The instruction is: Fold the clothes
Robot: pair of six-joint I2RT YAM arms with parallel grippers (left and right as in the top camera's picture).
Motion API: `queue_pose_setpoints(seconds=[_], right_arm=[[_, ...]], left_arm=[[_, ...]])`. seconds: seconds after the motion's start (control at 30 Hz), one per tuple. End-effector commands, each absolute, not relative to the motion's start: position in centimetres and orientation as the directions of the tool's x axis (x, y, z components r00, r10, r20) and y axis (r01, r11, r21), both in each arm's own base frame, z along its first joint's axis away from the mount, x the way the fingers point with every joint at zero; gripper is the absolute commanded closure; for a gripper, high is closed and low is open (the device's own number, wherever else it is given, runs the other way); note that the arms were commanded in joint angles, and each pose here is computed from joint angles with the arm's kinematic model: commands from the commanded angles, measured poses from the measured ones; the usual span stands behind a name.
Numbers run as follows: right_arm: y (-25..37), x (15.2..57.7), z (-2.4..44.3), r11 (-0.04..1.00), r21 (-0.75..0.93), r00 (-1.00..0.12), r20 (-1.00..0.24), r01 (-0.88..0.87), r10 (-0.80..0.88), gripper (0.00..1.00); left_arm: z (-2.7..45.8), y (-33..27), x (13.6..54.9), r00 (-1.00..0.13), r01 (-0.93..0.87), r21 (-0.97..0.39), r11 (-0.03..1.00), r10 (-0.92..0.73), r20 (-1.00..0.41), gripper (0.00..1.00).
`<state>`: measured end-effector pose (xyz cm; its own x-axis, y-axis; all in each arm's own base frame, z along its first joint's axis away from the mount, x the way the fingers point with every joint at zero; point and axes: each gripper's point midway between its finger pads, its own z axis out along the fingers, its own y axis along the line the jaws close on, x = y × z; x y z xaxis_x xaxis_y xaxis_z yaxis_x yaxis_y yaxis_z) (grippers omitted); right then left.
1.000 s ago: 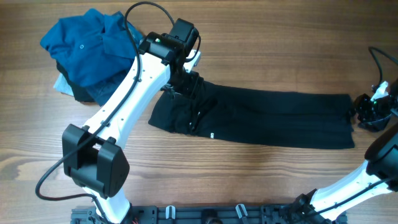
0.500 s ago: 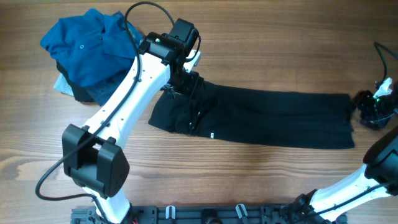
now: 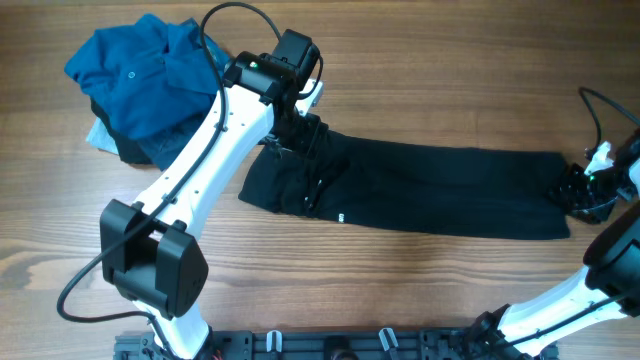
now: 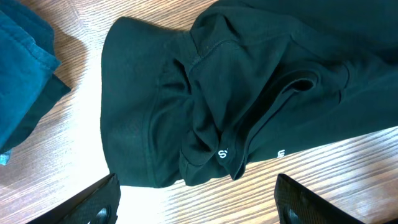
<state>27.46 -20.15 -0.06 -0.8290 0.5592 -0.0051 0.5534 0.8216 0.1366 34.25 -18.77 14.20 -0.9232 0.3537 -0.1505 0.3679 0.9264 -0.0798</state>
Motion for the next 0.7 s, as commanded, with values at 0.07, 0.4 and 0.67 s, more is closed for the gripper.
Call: queue_pose_setpoints(seconds=[0.07, 0.4, 0.67], right_arm=[[-19.0, 29.0, 0.3, 0.835, 0.237, -0.851, -0.056, 0.497, 0.522, 0.82], [-21.3, 30.0, 8.5, 0.775, 0.176, -0.764, -0.139, 0.607, 0.630, 0.96], [-13.9, 32.1, 19.5, 0.841, 0.311, -0.754, -0.378, 0.443, 0.537, 0.96]], left_arm=[[15.6, -18.7, 34.4, -0.916, 0.372, -0.074, 0.925, 0.352, -0.193, 0.21], [15.6, -17.7, 34.5, -0.923, 0.356, -0.061, 0.933, 0.340, -0.181, 0.27], [18.6, -12.3, 35.6, -0.957, 0.190, -0.085, 0.978, 0.166, -0.237, 0.35]])
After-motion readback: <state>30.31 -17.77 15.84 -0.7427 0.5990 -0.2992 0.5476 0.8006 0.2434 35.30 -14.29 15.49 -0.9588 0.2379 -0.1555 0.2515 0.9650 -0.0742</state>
